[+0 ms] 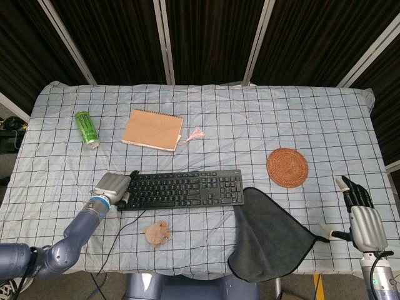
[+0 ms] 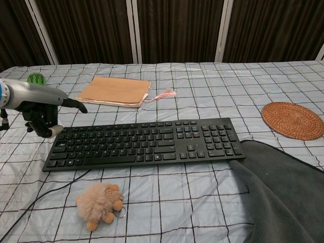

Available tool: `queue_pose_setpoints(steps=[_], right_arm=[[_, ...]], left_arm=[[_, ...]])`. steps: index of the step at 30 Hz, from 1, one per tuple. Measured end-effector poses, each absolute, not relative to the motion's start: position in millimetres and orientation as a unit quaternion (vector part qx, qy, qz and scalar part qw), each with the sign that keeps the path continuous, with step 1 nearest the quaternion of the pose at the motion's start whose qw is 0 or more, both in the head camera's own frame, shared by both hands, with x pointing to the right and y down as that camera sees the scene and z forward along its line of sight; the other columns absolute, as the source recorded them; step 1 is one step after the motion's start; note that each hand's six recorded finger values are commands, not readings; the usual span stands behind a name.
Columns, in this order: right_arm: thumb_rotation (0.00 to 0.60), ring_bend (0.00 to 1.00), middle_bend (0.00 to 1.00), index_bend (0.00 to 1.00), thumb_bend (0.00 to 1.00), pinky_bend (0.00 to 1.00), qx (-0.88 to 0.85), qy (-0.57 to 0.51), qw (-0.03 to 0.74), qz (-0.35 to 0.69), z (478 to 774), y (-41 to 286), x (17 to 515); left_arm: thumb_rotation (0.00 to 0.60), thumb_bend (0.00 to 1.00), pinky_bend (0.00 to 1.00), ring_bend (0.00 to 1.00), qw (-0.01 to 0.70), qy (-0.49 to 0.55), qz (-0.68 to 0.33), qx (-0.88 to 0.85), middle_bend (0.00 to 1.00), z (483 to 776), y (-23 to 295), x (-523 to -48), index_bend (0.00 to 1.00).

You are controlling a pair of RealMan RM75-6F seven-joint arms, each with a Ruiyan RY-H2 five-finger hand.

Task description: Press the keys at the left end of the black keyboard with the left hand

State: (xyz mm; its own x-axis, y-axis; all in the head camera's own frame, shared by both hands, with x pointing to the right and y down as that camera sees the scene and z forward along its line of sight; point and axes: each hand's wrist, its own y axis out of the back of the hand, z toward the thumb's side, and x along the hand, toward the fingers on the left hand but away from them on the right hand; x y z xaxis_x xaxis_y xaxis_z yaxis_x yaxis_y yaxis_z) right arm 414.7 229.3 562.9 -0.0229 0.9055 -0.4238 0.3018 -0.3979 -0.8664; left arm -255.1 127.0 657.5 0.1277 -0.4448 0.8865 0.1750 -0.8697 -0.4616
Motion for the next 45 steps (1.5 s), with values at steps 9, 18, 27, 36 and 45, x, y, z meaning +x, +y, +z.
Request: queue_pose_setpoints(steps=[9,18,27,36,45], right_arm=[[0.600,0.00,0.00,0.00,0.08,0.00,-0.642,-0.475,0.274,0.536,563,230,415],[0.600,0.00,0.00,0.00,0.08,0.00,-0.642,-0.476,0.273,0.536,562,229,416],[0.600,0.00,0.00,0.00,0.08,0.00,-0.642,-0.476,0.271,0.536,562,229,415],[0.600,0.00,0.00,0.00,0.08,0.00,-0.642,-0.479,0.268,0.536,562,229,416],[0.600,0.00,0.00,0.00,0.08,0.00,-0.641,-0.479,0.268,0.536,562,229,416]], left_arm=[[0.600,0.59,0.56,0.78,0.235,0.076,-0.667,-0.703,0.86,677,129,-242,0.00],[0.600,0.61,0.56,0.78,0.231,0.065,-0.669,-0.704,0.86,685,134,-233,0.00],[0.600,0.61,0.56,0.78,0.233,0.063,-0.667,-0.705,0.86,686,135,-231,0.00],[0.600,0.61,0.56,0.78,0.230,0.058,-0.668,-0.705,0.86,693,137,-227,0.00],[0.600,0.61,0.56,0.78,0.228,0.051,-0.669,-0.706,0.86,696,140,-224,0.00]])
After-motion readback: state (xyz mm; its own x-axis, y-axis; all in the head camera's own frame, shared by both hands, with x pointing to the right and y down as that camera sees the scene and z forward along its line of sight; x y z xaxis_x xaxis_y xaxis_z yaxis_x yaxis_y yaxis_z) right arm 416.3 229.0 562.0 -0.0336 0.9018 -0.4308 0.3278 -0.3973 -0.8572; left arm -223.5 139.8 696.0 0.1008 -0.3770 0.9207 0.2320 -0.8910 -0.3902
